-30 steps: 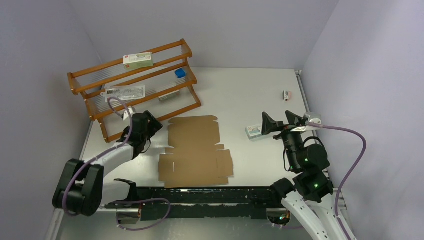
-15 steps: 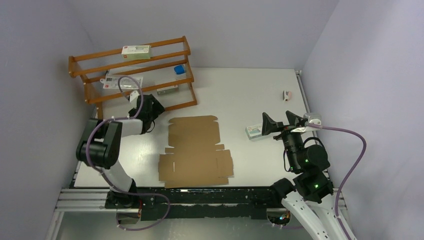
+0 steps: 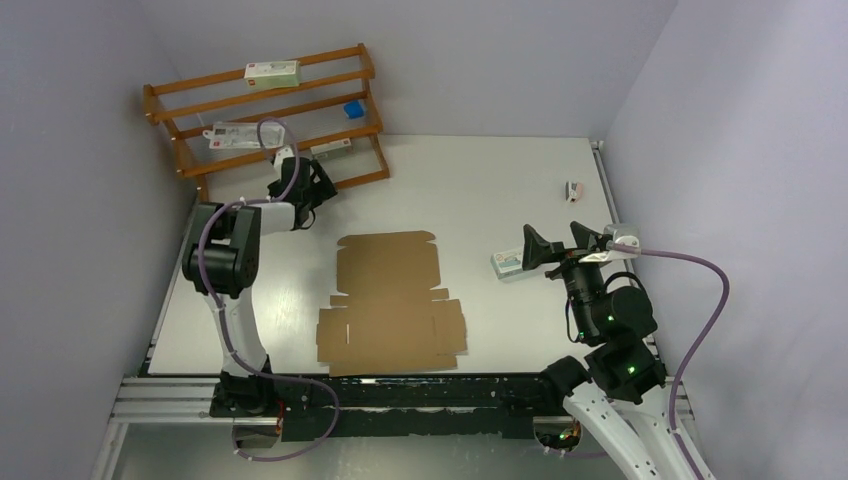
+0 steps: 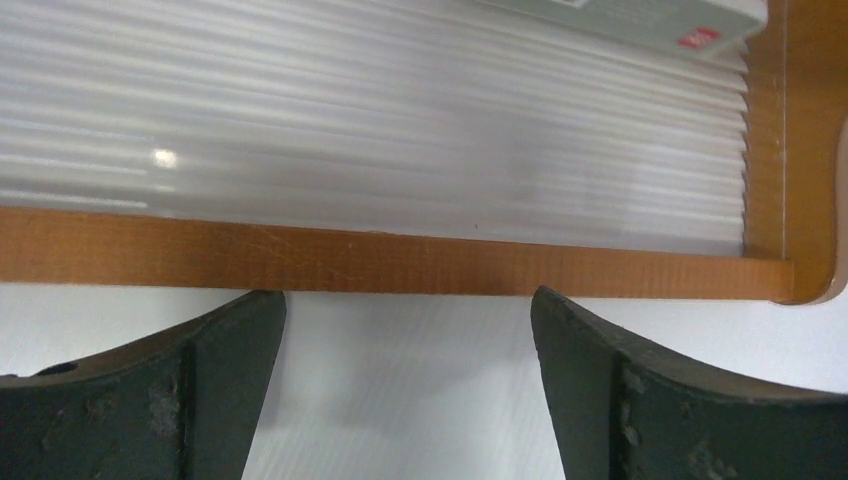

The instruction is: Fold the paper box

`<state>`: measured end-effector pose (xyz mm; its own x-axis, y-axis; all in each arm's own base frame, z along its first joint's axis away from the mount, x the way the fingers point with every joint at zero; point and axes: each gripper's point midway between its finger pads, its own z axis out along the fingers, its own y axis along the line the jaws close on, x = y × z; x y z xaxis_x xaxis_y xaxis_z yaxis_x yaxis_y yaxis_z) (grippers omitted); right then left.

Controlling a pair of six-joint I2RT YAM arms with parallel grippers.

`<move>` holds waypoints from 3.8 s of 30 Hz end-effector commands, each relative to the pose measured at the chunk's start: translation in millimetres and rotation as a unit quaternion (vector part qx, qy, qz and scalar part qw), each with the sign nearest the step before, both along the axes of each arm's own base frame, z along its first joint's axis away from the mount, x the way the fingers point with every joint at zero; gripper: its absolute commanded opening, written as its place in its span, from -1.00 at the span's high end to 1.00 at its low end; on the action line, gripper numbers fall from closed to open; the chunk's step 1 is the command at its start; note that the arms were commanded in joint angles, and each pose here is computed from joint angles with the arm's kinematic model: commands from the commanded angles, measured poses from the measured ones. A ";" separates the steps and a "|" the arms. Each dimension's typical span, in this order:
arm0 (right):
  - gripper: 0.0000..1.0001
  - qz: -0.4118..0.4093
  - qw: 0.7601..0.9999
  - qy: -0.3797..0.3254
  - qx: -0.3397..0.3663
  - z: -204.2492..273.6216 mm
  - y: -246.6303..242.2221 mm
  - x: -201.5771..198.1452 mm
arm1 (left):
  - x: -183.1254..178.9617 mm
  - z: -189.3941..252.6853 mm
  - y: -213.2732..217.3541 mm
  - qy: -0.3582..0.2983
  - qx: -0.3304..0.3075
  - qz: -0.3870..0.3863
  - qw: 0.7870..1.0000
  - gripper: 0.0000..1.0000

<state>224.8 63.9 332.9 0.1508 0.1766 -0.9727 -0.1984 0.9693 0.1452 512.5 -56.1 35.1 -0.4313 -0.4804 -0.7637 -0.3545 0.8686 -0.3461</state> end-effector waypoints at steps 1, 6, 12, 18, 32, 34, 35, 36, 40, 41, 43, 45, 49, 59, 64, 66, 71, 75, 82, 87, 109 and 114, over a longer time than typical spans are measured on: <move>-1.00 0.004 1.000 -0.003 -0.005 2.3 1.7 -1.2 | 33.0 16.4 -4.0 -0.027 0.023 -0.043 0.998 -0.95; -1.00 0.009 1.000 -0.001 -0.006 1.9 3.9 -0.3 | 43.6 19.2 -8.3 -0.029 0.030 -0.063 0.997 -0.95; -1.00 0.018 1.000 0.011 -0.006 -0.4 9.3 2.3 | 24.8 45.2 -26.1 -0.046 0.006 -0.107 0.993 -0.95; -1.00 0.042 0.999 0.021 -0.002 -1.6 19.0 2.3 | -29.5 47.3 -47.9 -0.012 0.002 -0.137 0.990 -0.95; -1.00 0.173 0.971 0.164 -0.022 -70.5 84.4 15.6 | -189.9 55.1 -74.9 0.083 0.019 -0.185 0.979 -0.95; -1.00 0.198 0.960 0.194 -0.032 -90.2 96.3 17.0 | -214.1 54.5 -78.1 0.091 0.013 -0.196 0.976 -0.95; -1.00 0.206 0.955 0.211 -0.036 -101.0 100.4 17.9 | -228.3 46.5 -79.2 0.104 0.005 -0.199 0.974 -0.95; -1.00 0.209 0.951 0.226 -0.041 -111.7 102.9 19.5 | -238.2 44.3 -82.7 0.107 -0.006 -0.207 0.972 -0.95; -1.00 0.226 0.933 0.277 -0.045 -147.8 113.6 20.9 | -270.8 37.1 -100.8 0.119 -0.054 -0.231 0.964 -0.95; -1.00 0.237 0.927 0.288 -0.044 -155.6 117.8 19.0 | -277.5 34.4 -104.1 0.122 -0.057 -0.236 0.962 -0.96; -1.00 0.245 0.917 0.314 -0.036 -173.6 123.3 17.8 | -288.0 26.6 -110.3 0.131 -0.061 -0.246 0.958 -0.95; -1.00 0.247 0.901 0.355 -0.034 -197.1 127.2 15.7 | -294.2 19.9 -115.4 0.142 -0.067 -0.254 0.954 -0.95; -0.99 0.240 0.869 0.432 -0.014 -234.7 131.1 7.2 | -297.4 19.1 -117.0 0.151 -0.053 -0.264 0.951 -0.95; -0.58 0.217 0.821 0.528 0.024 -284.2 124.9 -24.3 | -278.1 25.4 -124.0 0.141 -0.022 -0.281 0.949 -0.95; -0.28 0.221 0.810 0.542 0.037 -290.1 127.4 -30.7 | -272.0 21.1 -131.0 0.142 -0.021 -0.291 0.946 -0.95; -0.21 0.215 0.809 0.545 0.037 -292.7 125.7 -30.8 | -270.5 20.8 -131.0 0.141 -0.018 -0.292 0.946 -0.95; 0.00 0.212 0.802 0.558 0.034 -304.6 124.0 -34.8 | -267.4 25.2 -129.1 0.133 -0.009 -0.290 0.948 -0.95; 0.11 0.215 0.792 0.571 0.037 -312.3 125.6 -38.7 | -260.8 35.6 -126.2 0.121 0.008 -0.289 0.950 -0.95; 0.45 0.235 0.787 0.569 0.044 -312.9 134.7 -36.4 | -238.2 65.7 -118.2 0.086 0.064 -0.284 0.953 -0.95; 0.83 0.227 0.799 0.556 0.030 -311.6 138.3 -16.0 | -228.3 85.5 -110.3 0.070 0.105 -0.283 0.951 -0.95; 0.38 0.186 0.886 0.424 -0.042 -250.1 177.0 203.7 | -175.3 120.8 -77.6 0.083 0.136 -0.309 0.938 -0.95; 0.10 0.174 0.884 0.434 -0.018 -253.1 159.9 163.9 | -145.7 104.5 -61.8 0.127 0.124 -0.299 0.938 -0.95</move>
<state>413.9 233.4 74.6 -0.7109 -0.0148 -0.7031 -0.3429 0.8802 0.3281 354.7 -120.0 143.7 -0.7108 0.0580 -0.7010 0.1408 0.9882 -0.0610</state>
